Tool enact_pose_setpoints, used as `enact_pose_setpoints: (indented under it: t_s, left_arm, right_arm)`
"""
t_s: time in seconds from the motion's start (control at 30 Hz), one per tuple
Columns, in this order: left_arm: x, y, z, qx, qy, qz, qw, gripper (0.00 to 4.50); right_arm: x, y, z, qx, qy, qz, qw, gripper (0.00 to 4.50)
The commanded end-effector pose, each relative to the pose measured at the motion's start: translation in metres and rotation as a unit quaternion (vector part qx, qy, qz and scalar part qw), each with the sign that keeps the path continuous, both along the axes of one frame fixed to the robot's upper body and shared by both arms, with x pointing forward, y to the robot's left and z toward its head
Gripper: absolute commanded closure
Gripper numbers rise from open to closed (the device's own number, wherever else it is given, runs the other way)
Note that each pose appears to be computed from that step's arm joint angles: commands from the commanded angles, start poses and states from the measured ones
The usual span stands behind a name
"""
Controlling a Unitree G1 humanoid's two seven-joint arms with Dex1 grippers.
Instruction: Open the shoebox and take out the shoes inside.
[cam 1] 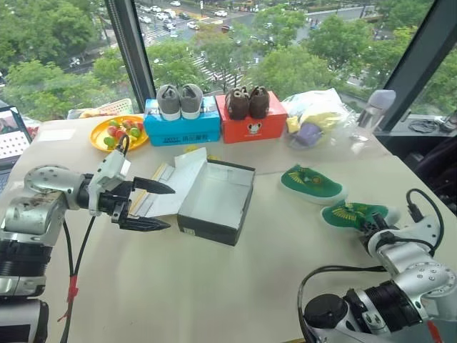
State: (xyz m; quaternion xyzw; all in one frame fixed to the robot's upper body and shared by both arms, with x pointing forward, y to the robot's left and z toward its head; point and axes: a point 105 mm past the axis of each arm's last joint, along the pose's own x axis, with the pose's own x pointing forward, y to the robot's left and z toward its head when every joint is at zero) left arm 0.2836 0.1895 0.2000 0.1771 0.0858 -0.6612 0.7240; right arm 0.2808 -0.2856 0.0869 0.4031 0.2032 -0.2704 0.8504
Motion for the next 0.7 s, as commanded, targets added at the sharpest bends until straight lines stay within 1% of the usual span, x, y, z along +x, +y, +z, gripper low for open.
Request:
enact_pose_setpoints:
  t_s: [0.03,0.1,0.13,0.17,0.2,0.23,0.27,0.33,0.43,0.5,0.6,0.67,0.7]
  left_arm:
    - [-0.001,0.0,0.009,-0.007,-0.021,-0.004,1.0,0.0]
    - [-0.001,0.002,0.007,-0.008,-0.019,-0.002,1.0,0.0]
    - [-0.001,0.003,0.007,-0.008,-0.019,-0.001,1.0,0.0]
    - [-0.001,0.004,0.006,-0.009,-0.018,-0.001,1.0,0.0]
    - [-0.001,0.004,0.006,-0.009,-0.018,0.0,1.0,0.0]
    - [-0.001,0.006,0.005,-0.009,-0.017,0.0,1.0,0.0]
    - [-0.001,0.007,0.004,-0.008,-0.017,0.001,1.0,0.0]
    - [0.001,0.009,0.002,-0.008,-0.018,0.003,1.0,0.0]
    - [0.002,0.011,0.001,-0.009,-0.018,0.004,1.0,0.0]
    - [0.002,0.013,0.0,-0.009,-0.017,0.005,1.0,0.0]
    - [0.002,0.016,-0.004,-0.01,-0.015,0.008,1.0,0.0]
    - [0.001,0.014,-0.005,-0.012,-0.016,0.009,1.0,0.0]
    - [0.0,0.013,-0.005,-0.014,-0.016,0.01,1.0,0.0]
  right_arm:
    - [-0.011,0.053,-0.058,0.085,0.101,0.07,0.989,3.9]
    - [-0.01,0.051,-0.058,0.083,0.1,0.069,0.989,3.9]
    - [-0.009,0.051,-0.058,0.088,0.095,0.065,0.989,3.12]
    - [-0.007,0.051,-0.055,0.095,0.081,0.059,0.99,2.94]
    - [-0.006,0.051,-0.054,0.1,0.071,0.055,0.991,2.53]
    - [-0.004,0.05,-0.05,0.096,0.067,0.056,0.992,2.22]
    - [-0.002,0.049,-0.046,0.085,0.067,0.06,0.992,1.87]
    - [0.002,0.033,-0.028,0.025,0.057,0.048,0.997,1.26]
    - [0.002,0.012,0.01,-0.072,0.035,0.022,0.997,1.26]
    - [0.0,0.008,0.031,-0.128,0.027,0.022,0.991,1.26]
    - [-0.003,0.014,0.061,-0.237,0.026,0.06,0.969,1.26]
    - [-0.007,0.013,0.072,-0.304,0.031,0.083,0.948,1.26]
    - [-0.009,0.011,0.075,-0.319,0.033,0.083,0.943,1.26]
